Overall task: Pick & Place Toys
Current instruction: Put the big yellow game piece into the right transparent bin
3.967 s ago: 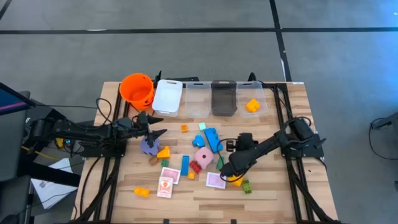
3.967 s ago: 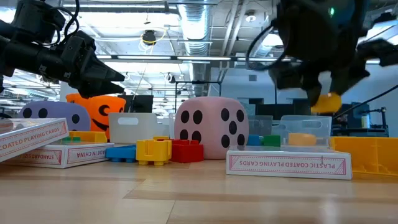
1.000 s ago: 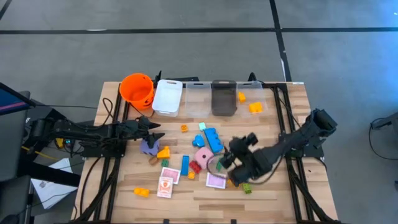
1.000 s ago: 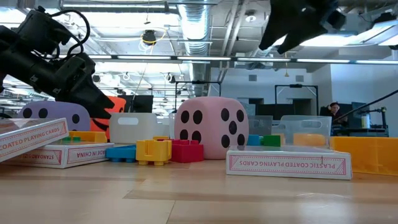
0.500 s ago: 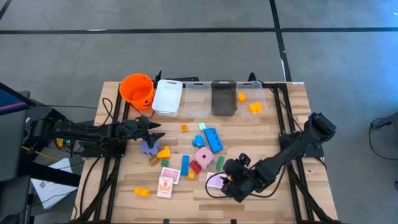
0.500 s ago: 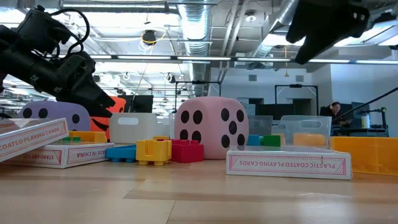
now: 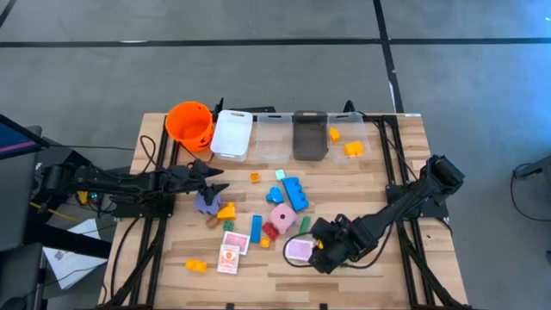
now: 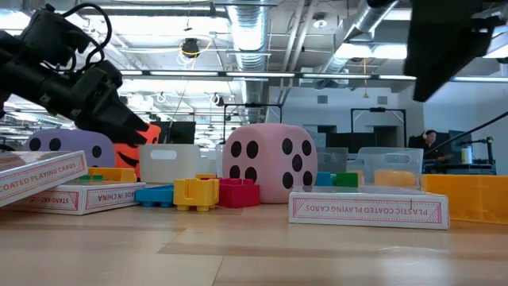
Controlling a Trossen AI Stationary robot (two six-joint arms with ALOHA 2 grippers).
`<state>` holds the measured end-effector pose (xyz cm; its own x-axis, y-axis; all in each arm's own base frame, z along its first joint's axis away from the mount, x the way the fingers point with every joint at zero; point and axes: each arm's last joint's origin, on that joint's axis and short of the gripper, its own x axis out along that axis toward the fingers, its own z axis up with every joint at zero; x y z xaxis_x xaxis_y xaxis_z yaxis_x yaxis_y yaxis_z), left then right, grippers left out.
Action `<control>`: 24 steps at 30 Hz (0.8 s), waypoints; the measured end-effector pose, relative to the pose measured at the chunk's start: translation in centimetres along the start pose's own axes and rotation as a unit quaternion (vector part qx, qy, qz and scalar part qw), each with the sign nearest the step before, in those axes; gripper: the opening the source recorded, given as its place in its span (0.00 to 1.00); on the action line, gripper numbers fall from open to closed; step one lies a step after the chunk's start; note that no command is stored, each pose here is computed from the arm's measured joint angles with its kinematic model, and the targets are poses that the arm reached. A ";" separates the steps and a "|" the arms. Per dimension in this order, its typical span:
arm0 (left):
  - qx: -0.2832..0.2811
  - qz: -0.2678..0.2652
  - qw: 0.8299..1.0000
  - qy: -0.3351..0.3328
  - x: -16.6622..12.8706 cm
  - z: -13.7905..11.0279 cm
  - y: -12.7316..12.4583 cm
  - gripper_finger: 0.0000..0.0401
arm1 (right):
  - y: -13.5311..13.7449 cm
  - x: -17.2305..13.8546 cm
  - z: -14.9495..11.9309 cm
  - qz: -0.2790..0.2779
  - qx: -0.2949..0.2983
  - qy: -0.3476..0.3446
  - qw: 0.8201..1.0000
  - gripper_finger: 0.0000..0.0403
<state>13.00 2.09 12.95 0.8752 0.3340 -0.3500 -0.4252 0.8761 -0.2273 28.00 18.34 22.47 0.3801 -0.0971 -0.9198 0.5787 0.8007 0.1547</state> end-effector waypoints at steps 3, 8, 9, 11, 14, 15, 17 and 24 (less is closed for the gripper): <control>-0.002 -0.003 1.000 -0.007 0.0 0.1 -0.1 0.75 | -0.4 0.1 0.0 -0.015 0.005 0.013 1.000 0.66; -0.002 -0.003 1.000 -0.009 0.0 0.2 -0.1 0.75 | -0.6 0.1 0.2 -0.022 0.000 0.013 1.000 0.77; -0.002 -0.003 1.000 -0.009 0.0 0.2 -0.1 0.75 | -0.6 0.1 0.2 -0.022 0.001 0.013 1.000 0.80; -0.002 -0.002 1.000 -0.011 0.0 0.2 -0.1 0.75 | -0.6 0.1 0.2 -0.022 0.001 0.013 1.000 0.85; -0.005 -0.006 1.000 -0.024 0.0 0.5 -0.1 0.75 | -0.7 0.1 0.2 -0.029 0.011 0.015 0.999 0.93; -0.001 -0.009 0.999 -0.031 0.0 0.6 -0.2 0.75 | -0.8 0.1 0.2 -0.033 0.016 0.016 0.999 0.96; 0.011 -0.013 0.999 -0.047 0.0 0.9 -0.3 0.75 | -0.9 0.2 0.1 -0.037 0.021 0.019 0.999 0.98; 0.019 -0.019 0.997 -0.068 -0.1 1.3 -0.4 0.75 | -0.6 2.3 -0.6 -0.054 0.024 0.049 0.997 0.96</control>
<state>13.41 2.14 14.28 0.9150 0.3412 -0.2155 -0.3837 0.9010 -0.2025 28.07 18.03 20.07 0.2436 -0.1205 -0.9624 0.6475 0.7589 0.0688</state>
